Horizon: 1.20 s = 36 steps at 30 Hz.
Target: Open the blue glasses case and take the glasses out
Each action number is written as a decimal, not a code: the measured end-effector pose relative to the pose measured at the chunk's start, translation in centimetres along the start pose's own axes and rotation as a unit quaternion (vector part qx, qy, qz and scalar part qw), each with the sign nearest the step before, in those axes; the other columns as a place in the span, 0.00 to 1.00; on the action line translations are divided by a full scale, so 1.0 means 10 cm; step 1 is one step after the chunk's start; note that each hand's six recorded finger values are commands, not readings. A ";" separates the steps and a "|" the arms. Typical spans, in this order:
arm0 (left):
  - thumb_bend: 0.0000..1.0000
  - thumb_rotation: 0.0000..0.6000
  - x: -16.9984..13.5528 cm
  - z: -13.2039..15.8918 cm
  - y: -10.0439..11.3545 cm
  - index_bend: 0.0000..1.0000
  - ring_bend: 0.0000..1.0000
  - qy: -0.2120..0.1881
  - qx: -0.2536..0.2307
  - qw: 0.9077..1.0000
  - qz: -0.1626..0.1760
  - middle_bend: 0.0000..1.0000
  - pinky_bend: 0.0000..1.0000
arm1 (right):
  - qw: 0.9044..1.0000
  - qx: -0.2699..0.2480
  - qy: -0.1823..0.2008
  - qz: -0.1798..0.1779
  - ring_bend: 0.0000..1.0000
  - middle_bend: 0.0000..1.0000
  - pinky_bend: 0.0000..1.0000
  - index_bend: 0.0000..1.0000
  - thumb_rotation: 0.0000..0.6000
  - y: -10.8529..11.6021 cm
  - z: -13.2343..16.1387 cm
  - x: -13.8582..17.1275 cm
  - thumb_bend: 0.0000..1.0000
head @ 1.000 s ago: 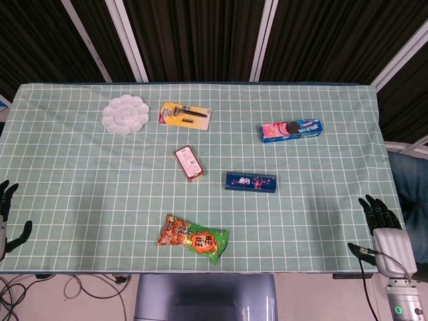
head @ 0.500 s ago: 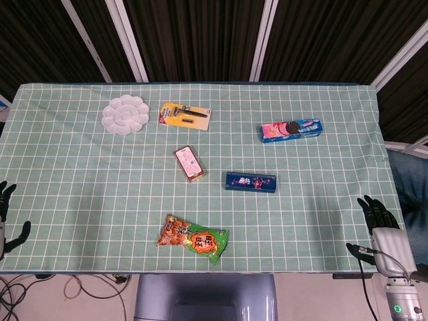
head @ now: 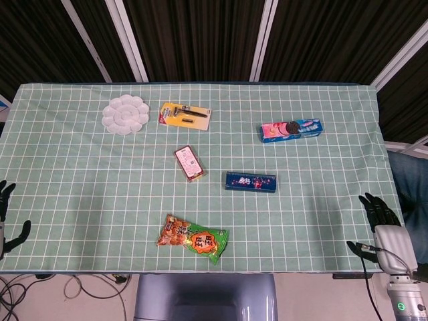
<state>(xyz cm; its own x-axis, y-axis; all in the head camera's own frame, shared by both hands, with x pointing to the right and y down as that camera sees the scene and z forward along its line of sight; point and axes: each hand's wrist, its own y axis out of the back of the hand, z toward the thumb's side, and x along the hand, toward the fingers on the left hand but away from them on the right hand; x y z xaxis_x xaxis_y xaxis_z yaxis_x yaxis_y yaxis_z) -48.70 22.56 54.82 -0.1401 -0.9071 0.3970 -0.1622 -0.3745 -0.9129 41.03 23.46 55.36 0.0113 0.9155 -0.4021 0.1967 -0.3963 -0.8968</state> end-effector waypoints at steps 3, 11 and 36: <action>0.37 1.00 0.00 0.01 -0.01 0.06 0.00 0.000 0.002 1.000 -0.003 0.00 0.00 | 1.000 -0.001 0.019 0.012 0.07 0.14 0.17 0.12 1.00 0.03 0.07 -0.12 0.36; 0.37 1.00 0.01 -0.03 -0.03 0.06 0.00 0.012 -0.001 1.000 -0.010 0.00 0.00 | 0.994 0.007 0.054 0.098 0.07 0.16 0.17 0.15 1.00 0.02 0.34 -0.64 0.38; 0.37 1.00 0.02 -0.05 -0.06 0.06 0.00 0.018 -0.004 0.999 -0.026 0.00 0.00 | 0.982 0.065 0.046 0.174 0.10 0.22 0.17 0.22 1.00 -0.76 1.80 -1.62 0.33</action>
<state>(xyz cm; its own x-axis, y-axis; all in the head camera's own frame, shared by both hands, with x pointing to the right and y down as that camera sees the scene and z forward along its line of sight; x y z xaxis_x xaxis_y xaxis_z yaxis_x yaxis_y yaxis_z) -49.09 22.69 55.47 -0.1663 -0.8784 0.4480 -0.1780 -0.4202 -0.8898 21.75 10.38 65.39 0.1446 0.7239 -0.6746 0.0386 -0.6854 -0.7272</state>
